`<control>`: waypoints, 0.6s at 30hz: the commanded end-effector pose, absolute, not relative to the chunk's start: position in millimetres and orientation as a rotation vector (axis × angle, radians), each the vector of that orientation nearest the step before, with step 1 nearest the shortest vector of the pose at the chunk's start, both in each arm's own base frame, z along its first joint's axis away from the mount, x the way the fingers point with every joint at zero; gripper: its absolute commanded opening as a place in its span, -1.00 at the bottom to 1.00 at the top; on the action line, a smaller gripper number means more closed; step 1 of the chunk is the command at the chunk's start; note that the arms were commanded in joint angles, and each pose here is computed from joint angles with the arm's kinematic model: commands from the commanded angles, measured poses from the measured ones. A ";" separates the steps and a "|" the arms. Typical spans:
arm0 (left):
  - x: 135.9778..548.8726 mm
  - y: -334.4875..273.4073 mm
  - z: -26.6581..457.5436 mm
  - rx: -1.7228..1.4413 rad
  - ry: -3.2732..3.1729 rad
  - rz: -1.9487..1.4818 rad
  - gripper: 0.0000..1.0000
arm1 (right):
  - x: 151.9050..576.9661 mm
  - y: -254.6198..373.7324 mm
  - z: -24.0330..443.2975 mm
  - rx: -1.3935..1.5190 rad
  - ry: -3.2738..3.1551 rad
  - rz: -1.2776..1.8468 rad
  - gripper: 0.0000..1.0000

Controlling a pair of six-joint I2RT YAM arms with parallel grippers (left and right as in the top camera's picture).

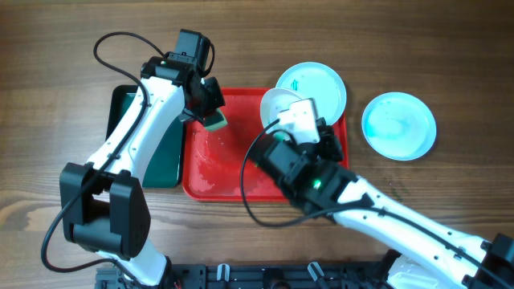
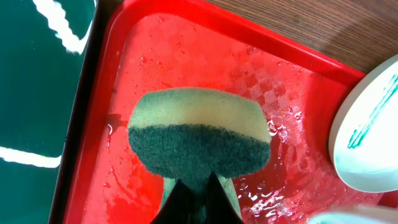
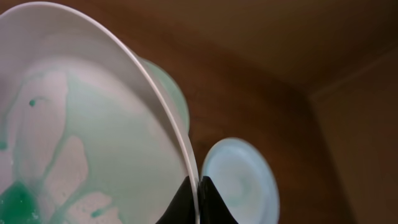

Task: Clean dirty plates on tray and stack at the side
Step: 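Carry the plate with the right gripper and stack it on the first plate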

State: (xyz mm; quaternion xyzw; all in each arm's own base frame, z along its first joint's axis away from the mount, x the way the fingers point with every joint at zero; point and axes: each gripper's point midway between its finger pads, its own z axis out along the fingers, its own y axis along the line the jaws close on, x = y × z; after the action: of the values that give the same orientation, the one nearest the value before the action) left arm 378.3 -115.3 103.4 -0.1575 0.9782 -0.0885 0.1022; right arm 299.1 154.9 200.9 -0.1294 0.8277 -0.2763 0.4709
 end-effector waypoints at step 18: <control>376.6 -117.8 97.0 -0.430 2.909 -0.267 -0.92 | 287.3 171.3 232.8 -0.290 1.888 -0.682 -0.92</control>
State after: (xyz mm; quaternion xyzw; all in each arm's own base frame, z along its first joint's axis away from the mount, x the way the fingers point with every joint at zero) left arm 378.4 -115.3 102.9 -0.1573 0.9782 -0.0887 0.1025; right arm 287.2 159.4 237.9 -0.1419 0.7591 -0.3580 0.5248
